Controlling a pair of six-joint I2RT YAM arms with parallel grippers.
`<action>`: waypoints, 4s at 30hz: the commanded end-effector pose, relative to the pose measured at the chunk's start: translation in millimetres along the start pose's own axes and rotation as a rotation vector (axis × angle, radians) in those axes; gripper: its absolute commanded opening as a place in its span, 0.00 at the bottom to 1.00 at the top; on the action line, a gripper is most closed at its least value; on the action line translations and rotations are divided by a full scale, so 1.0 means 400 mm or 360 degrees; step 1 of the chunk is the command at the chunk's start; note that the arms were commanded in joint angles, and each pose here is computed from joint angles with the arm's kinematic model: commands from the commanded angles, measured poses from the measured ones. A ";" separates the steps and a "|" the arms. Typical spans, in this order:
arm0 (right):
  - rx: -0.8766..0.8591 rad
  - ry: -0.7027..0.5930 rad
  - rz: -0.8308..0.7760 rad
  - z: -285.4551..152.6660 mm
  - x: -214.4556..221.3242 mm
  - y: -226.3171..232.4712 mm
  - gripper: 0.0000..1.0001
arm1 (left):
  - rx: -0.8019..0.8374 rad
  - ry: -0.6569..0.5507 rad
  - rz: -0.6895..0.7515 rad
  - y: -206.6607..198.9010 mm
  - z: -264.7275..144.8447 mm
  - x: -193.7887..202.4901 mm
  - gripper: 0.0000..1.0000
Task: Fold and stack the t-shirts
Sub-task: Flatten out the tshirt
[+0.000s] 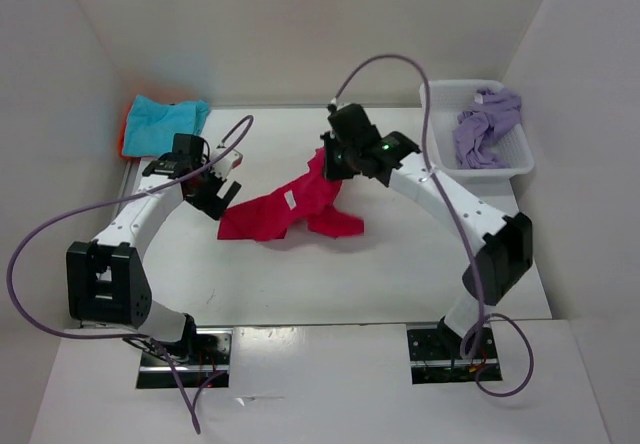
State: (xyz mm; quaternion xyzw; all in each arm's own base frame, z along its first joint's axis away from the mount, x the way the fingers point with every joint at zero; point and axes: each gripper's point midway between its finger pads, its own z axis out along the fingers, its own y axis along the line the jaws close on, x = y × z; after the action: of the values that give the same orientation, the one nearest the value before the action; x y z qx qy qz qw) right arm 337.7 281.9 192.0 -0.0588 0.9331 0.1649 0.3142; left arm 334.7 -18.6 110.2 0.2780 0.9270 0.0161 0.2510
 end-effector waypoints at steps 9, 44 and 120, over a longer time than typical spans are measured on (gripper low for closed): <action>0.0280 -0.0380 0.0093 -0.059 -0.355 -0.252 1.00 | -0.0072 -0.0199 -0.0030 0.037 -0.090 -0.082 1.00; -0.0028 0.0427 -0.1079 0.446 0.386 0.419 0.09 | -0.0293 -0.0522 -0.0955 0.295 -0.206 0.033 1.00; 0.0201 -0.0288 0.0419 -0.199 0.015 -0.208 0.00 | -0.0198 -0.0404 0.0503 -0.003 0.085 -0.521 0.56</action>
State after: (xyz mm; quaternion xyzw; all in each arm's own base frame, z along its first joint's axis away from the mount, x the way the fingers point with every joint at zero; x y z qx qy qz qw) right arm 304.7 162.7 224.1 0.0826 0.9172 0.1025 0.3761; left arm 460.5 -127.6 147.9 0.4513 0.8304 0.0473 0.3233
